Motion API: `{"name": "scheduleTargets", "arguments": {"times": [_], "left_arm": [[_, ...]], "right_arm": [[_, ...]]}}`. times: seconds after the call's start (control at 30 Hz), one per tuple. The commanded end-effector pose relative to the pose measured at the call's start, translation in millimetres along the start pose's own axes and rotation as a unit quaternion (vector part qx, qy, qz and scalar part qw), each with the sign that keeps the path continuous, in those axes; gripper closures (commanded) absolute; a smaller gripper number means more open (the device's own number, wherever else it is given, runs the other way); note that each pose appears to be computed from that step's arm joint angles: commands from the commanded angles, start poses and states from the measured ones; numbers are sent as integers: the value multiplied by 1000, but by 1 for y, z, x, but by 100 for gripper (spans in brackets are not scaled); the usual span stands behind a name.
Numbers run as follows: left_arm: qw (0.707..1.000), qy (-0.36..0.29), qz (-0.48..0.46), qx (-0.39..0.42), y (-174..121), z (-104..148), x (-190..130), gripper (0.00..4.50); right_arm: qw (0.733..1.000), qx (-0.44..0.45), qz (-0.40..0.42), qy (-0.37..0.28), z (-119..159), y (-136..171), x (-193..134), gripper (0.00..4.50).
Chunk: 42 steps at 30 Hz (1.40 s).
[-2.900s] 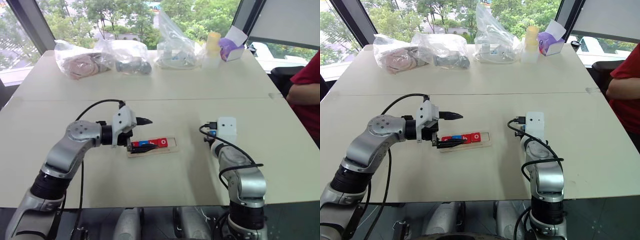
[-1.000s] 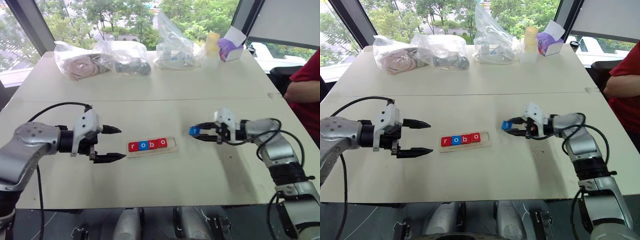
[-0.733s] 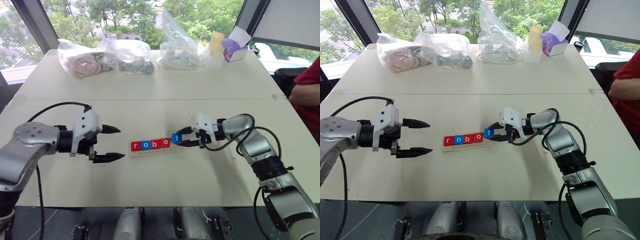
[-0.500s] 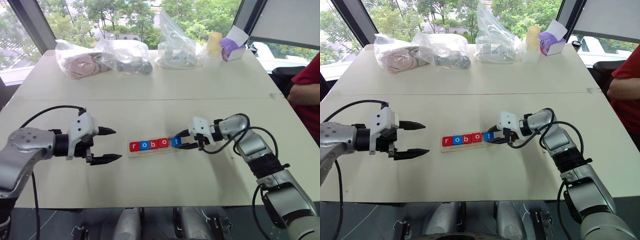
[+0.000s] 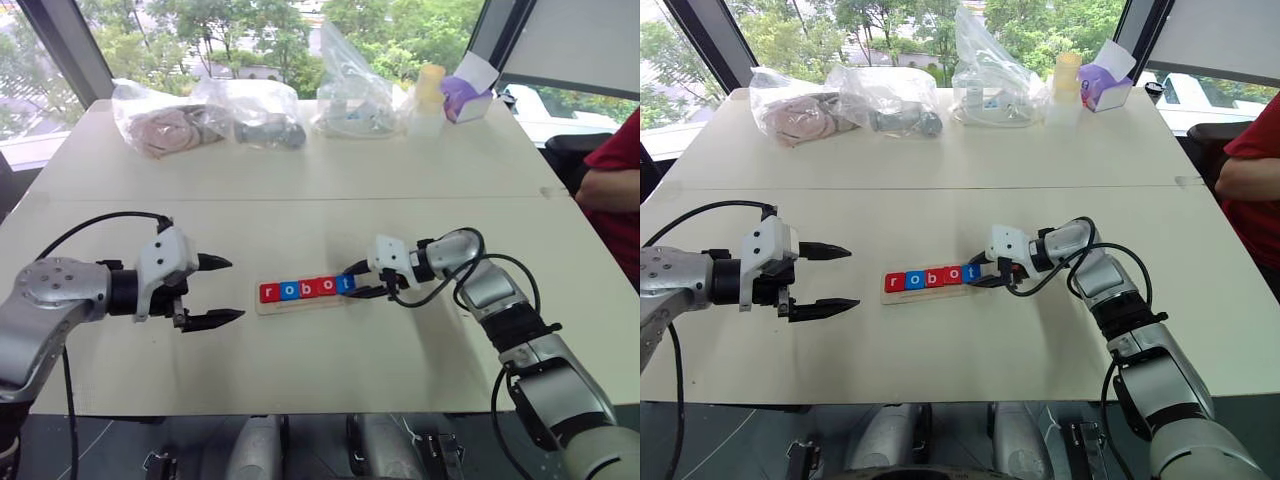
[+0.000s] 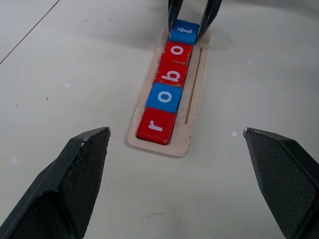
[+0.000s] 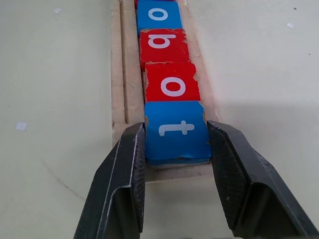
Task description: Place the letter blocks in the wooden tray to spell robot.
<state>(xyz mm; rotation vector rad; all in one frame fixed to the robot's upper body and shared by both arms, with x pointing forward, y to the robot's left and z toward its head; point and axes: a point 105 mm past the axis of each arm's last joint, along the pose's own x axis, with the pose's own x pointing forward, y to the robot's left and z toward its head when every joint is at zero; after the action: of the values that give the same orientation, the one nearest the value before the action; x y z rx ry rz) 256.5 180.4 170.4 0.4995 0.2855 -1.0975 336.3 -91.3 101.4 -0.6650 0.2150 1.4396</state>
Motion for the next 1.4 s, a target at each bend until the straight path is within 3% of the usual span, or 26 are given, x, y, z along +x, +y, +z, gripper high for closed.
{"name": "scheduleTargets", "arguments": {"times": [0.03, 0.27, 0.37, 0.47, 0.5, 0.73, 1.0, 1.4], "left_arm": [[1000, -14, 0, 20, -3, 12, 1, 0], [1000, -11, 1, 19, -1, 11, 2, 0], [1000, -10, 0, 18, -1, 10, 2, 0], [1000, -8, 1, 18, 0, 9, 2, 0], [1000, -7, 1, 18, 0, 9, 1, 0], [1000, -13, 12, 2, 4, 7, -4, 0], [999, -7, 34, -26, 5, -5, -13, 0], [999, -4, 27, -21, 5, -7, -6, 0]], "right_arm": [[1000, -10, -4, -16, 9, -2, 3, 264], [1000, -4, -4, -15, 7, -1, 5, 264], [1000, -4, -13, -22, 9, -3, 4, 175], [998, 1, -39, -39, 19, -10, -2, 23], [998, 5, -43, -47, 22, -11, -5, 5], [994, 13, -82, -66, 39, 0, -30, 5], [988, 46, -138, -53, 35, 14, -54, 5], [984, 52, -167, -44, 17, 1, -19, 5]]}}
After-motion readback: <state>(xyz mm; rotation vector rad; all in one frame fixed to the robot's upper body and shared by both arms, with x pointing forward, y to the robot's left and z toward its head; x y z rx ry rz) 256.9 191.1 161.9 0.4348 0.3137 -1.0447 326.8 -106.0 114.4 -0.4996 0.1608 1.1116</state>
